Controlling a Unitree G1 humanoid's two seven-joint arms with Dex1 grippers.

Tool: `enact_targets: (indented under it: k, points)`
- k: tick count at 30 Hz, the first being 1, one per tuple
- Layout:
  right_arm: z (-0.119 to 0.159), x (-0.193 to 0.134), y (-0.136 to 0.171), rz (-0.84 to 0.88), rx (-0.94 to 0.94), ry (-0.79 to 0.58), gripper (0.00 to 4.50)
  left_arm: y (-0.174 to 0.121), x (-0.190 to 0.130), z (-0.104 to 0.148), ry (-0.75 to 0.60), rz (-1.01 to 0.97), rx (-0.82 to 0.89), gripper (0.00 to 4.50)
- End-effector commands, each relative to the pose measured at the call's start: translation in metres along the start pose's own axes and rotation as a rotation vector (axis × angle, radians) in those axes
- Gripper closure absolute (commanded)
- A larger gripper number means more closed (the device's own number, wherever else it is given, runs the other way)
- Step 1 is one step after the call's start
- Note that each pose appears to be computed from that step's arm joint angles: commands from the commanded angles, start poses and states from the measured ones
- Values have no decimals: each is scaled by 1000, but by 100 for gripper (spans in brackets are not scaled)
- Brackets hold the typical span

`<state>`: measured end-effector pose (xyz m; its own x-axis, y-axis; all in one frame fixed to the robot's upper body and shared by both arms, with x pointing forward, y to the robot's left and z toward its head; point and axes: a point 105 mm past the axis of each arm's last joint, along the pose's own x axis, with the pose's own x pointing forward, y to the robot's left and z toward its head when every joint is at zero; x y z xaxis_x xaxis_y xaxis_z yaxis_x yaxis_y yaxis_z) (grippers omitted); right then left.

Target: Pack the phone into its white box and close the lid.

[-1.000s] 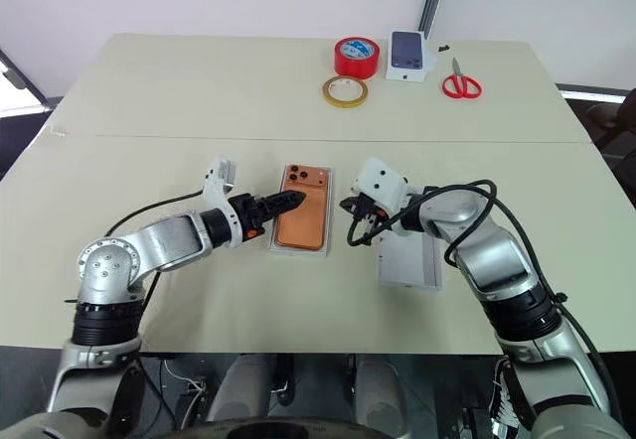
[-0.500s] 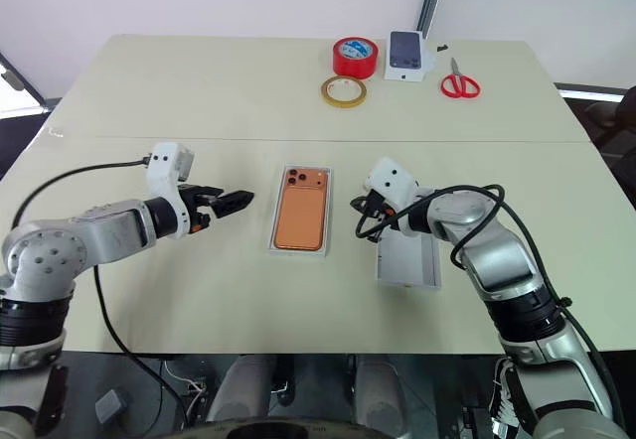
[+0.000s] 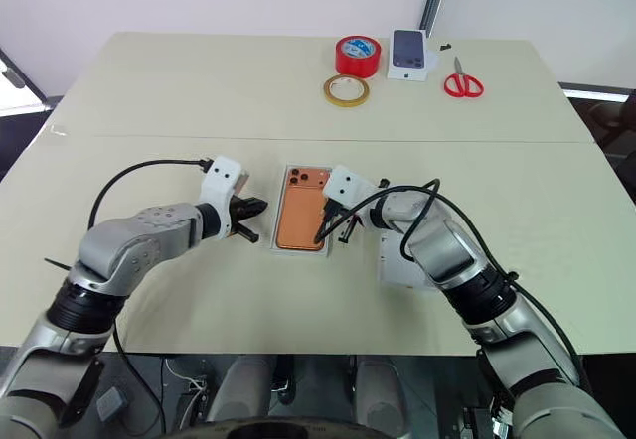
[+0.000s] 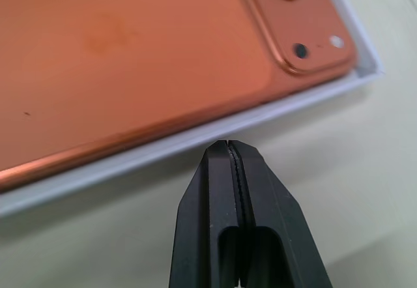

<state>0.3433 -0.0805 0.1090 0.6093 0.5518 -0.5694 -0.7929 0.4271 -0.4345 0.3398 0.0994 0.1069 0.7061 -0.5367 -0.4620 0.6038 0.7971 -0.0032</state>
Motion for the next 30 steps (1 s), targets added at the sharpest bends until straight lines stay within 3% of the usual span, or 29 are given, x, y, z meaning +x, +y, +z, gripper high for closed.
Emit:
enact_targets:
  k: [1, 8, 17, 23, 30]
  points:
    - [16, -6, -1, 2, -57, -38, 450, -23, 7, 10, -12, -99, 28, 439]
    - [-4, -31, 4, 36, -60, 14, 450, -71, 23, 17, 29, -291, 64, 439]
    - [-46, -81, 11, 36, -18, 158, 450, -158, 37, 25, 97, -617, 119, 439]
    - [-64, -97, 8, 16, 7, 225, 450, -173, 43, 27, 107, -660, 122, 439]
    - [-74, -104, 4, -7, 21, 259, 450, -169, 50, 26, 110, -639, 98, 439]
